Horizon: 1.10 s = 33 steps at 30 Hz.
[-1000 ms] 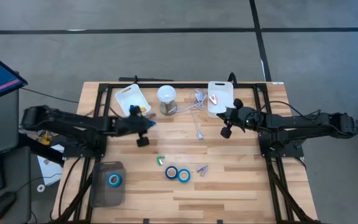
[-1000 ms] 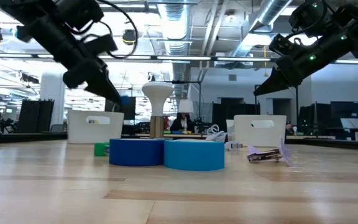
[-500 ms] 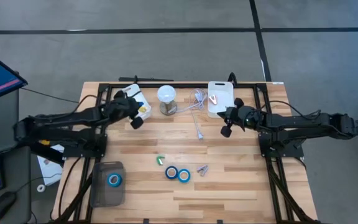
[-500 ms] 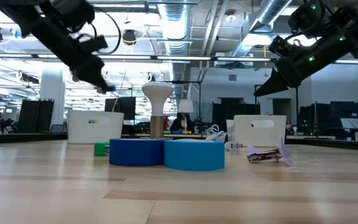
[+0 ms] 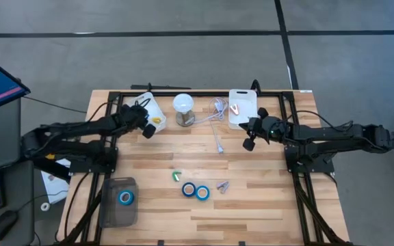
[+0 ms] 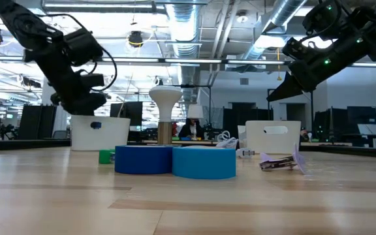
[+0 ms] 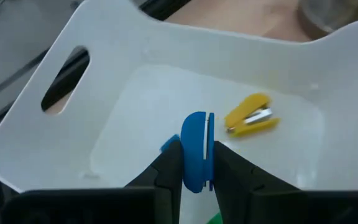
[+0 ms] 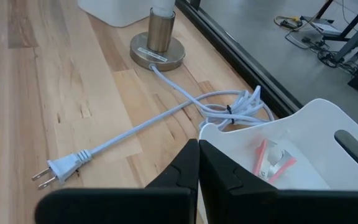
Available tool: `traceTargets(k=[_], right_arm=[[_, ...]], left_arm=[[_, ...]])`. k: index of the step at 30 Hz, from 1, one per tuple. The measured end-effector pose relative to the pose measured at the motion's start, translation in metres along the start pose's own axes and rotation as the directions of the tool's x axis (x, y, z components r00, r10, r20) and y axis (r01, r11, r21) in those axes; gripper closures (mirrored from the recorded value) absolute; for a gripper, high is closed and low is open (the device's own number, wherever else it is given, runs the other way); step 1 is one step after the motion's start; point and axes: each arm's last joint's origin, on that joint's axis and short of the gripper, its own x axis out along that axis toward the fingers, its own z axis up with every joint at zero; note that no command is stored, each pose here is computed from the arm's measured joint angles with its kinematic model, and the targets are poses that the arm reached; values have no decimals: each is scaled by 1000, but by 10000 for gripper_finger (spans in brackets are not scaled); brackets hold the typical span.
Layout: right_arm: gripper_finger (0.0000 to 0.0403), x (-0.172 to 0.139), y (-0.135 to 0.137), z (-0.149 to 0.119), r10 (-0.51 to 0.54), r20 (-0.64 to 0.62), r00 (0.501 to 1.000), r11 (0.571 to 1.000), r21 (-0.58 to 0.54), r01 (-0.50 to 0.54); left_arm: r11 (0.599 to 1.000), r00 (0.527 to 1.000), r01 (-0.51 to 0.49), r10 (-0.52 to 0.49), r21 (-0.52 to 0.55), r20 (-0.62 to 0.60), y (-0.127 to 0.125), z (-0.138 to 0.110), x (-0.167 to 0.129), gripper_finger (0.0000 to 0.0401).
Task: Pick and place Stapler, Stapler remover, tape
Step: Put the blue stapler into the left white bin, then put the green stapler into the left white bin
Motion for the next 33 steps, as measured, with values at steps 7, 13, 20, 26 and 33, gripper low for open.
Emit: traceTargets(k=[7, 13, 20, 26, 33], right_arm=[[403, 0, 0, 0, 0, 0, 1000, 1000, 0, 0], [403, 0, 0, 0, 0, 0, 1000, 1000, 0, 0], [403, 0, 0, 0, 0, 0, 1000, 1000, 0, 0], [403, 0, 0, 0, 0, 0, 1000, 1000, 0, 0], [403, 0, 0, 0, 0, 0, 1000, 1000, 0, 0]], left_arm=[[1000, 1000, -13, 13, -22, 3, 3, 1, 4, 340], [1000, 1000, -9, 10, -30, 25, 3, 3, 4, 330], [999, 1000, -9, 10, -31, 28, 3, 3, 4, 293], [999, 999, -7, 8, -34, 35, 3, 4, 4, 280], [999, 999, -6, 7, -39, 45, 3, 5, 3, 279]])
